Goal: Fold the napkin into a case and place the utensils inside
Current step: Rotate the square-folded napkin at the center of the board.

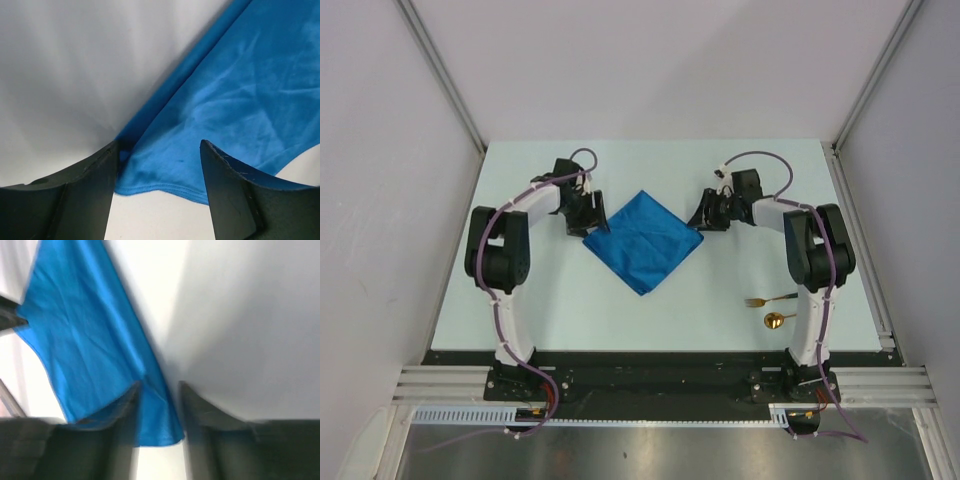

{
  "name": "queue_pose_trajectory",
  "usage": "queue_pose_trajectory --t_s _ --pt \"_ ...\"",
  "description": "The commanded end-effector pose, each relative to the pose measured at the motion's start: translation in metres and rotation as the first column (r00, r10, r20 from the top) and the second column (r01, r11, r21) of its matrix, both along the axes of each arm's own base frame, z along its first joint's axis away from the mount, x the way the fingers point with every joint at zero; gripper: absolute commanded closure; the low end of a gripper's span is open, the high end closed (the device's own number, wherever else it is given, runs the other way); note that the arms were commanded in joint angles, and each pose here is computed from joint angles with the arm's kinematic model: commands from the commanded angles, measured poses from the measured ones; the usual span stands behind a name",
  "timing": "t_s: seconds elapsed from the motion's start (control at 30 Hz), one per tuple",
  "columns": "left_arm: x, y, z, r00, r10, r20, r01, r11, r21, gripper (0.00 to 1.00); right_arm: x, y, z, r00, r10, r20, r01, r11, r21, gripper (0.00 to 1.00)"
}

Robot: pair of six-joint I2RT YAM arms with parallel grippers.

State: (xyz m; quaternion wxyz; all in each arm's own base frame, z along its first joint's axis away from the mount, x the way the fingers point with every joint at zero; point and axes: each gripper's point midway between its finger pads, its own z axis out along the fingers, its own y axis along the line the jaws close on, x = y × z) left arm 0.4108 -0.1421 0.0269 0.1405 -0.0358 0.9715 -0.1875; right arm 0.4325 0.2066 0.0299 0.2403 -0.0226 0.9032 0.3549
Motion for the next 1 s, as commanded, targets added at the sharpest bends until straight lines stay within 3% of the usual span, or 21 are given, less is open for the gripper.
queue_pose_trajectory --t_s 0.0,0.07,0.2,0.43,0.6,0.97 --pt "-0.015 0.002 0.006 1.000 0.005 -0.010 -0.004 1.000 0.013 0.30 0.004 -0.016 0.007 0.997 -0.074 -0.020 0.072 0.993 -0.097 0.44" --pt "-0.019 0.010 0.003 1.000 0.013 -0.015 -0.012 0.998 0.058 0.30 -0.003 -0.025 0.013 0.994 -0.106 -0.025 0.102 0.985 -0.138 0.32" --pt "-0.019 0.012 0.002 1.000 0.014 -0.004 -0.014 0.998 0.067 0.29 -0.034 -0.047 0.017 0.987 -0.155 -0.046 0.141 0.964 -0.225 0.24" --pt "-0.034 0.027 -0.009 0.998 0.045 -0.045 -0.038 0.990 0.136 0.31 -0.087 -0.045 0.032 0.986 -0.160 -0.053 0.151 0.978 -0.141 0.21" --pt "-0.020 0.021 0.019 0.997 0.028 0.068 -0.035 0.995 0.095 0.29 -0.105 -0.036 0.024 0.989 -0.132 -0.070 0.123 0.985 -0.122 0.22" --pt "-0.011 0.044 0.042 0.983 0.033 0.181 -0.070 0.977 0.201 0.28 -0.122 -0.021 0.015 0.993 -0.084 -0.078 0.075 0.991 -0.111 0.22"
